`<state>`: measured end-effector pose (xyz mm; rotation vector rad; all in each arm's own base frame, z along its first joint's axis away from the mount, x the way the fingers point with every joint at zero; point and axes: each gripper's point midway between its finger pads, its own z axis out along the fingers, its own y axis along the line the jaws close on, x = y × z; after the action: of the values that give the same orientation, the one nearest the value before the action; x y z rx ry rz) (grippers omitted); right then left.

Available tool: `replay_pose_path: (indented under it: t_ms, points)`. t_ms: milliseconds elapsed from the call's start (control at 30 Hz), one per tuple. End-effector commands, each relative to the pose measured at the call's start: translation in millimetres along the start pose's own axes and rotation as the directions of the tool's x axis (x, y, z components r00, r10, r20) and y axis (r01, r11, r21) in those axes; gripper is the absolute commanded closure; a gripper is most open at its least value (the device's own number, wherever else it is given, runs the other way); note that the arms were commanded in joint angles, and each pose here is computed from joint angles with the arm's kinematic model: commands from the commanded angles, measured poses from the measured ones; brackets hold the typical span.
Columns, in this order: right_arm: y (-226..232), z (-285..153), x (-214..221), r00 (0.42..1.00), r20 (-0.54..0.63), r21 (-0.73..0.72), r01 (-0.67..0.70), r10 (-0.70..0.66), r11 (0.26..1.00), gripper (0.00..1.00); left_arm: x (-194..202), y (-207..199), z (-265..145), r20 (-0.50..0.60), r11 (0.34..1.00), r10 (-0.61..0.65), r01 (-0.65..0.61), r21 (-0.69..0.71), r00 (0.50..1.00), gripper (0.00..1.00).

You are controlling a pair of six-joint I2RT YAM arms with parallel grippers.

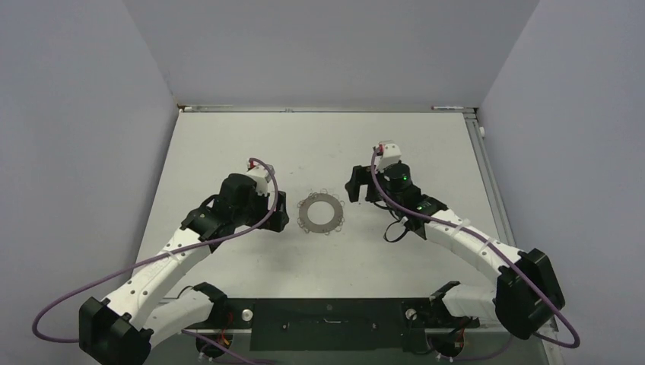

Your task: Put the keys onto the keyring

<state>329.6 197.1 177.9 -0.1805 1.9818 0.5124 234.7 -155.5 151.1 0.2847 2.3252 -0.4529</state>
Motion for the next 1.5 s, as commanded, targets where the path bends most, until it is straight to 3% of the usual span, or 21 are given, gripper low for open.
replay_pose_path:
  t_ms: [0, 33, 200, 400, 500, 700, 900, 967, 1100, 1233, 1467]
  points:
    - [-1.0, 5.3, 34.2, 0.988, -0.145, 0.113, 0.068, -0.052, 0.991, 0.03, -2.3, -11.6, 2.6, -0.014, 0.999, 0.033, -0.032, 0.015, 0.999, 0.02]
    - [4.0, 7.0, 44.8, 0.98, -0.184, 0.103, 0.092, -0.072, 0.99, 0.03, -0.5, -12.2, 3.8, -0.023, 0.999, 0.038, -0.038, 0.01, 0.999, 0.0]
    - [39.9, 1.0, 81.0, 0.95, -0.26, -0.048, 0.165, -0.172, 0.985, 0.07, 3.2, -10.3, 8.2, -0.038, 1.0, 0.006, -0.007, -0.029, 0.999, 0.14]
    - [49.0, -8.0, 95.5, 0.944, -0.282, -0.108, 0.148, -0.173, 0.983, 0.08, 3.6, -26.0, 11.5, 0.017, 0.997, -0.027, 0.029, -0.068, 0.999, 0.16]
    - [57.5, -10.5, 108.8, 0.936, -0.307, -0.173, 0.125, -0.175, 0.977, 0.1, -0.7, -37.5, 12.4, 0.059, 0.996, 0.01, -0.004, -0.094, 0.998, 0.19]
    - [89.9, -19.4, 114.2, 0.95, -0.292, -0.296, 0.016, -0.106, 0.955, 0.24, -32.8, -47.4, -11.1, 0.108, 0.987, 0.146, -0.137, -0.082, 0.983, 0.25]
    - [97.3, -21.1, 119.9, 0.969, -0.247, -0.272, -0.095, 0.026, 0.958, 0.38, -45.5, -32.7, -20.9, 0.121, 0.956, 0.269, -0.25, -0.154, 0.955, 0.31]
    - [101.8, -20.7, 125.4, 0.97, -0.236, -0.279, -0.123, 0.056, 0.953, 0.42, -42.6, -18.8, -15.1, 0.143, 0.96, 0.232, -0.202, -0.195, 0.962, 0.38]
    - [110.9, -16.1, 139.6, 0.969, -0.236, -0.291, -0.143, 0.074, 0.946, 0.46, -37.7, -2.1, -10.9, 0.145, 0.986, 0.081, -0.058, -0.155, 0.986, 0.39]
    - [111.8, -5.5, 149.8, 0.971, -0.223, -0.273, -0.143, 0.082, 0.951, 0.48, -43.8, -4.1, -19.0, 0.201, 0.989, 0.089, -0.063, -0.132, 0.976, 0.38]
    - [105.9, 10.1, 168.4, 0.967, -0.241, -0.228, -0.14, 0.084, 0.964, 0.51, -44.0, 5.5, -22.7, 0.202, 0.981, 0.105, -0.068, -0.184, 0.974, 0.38]
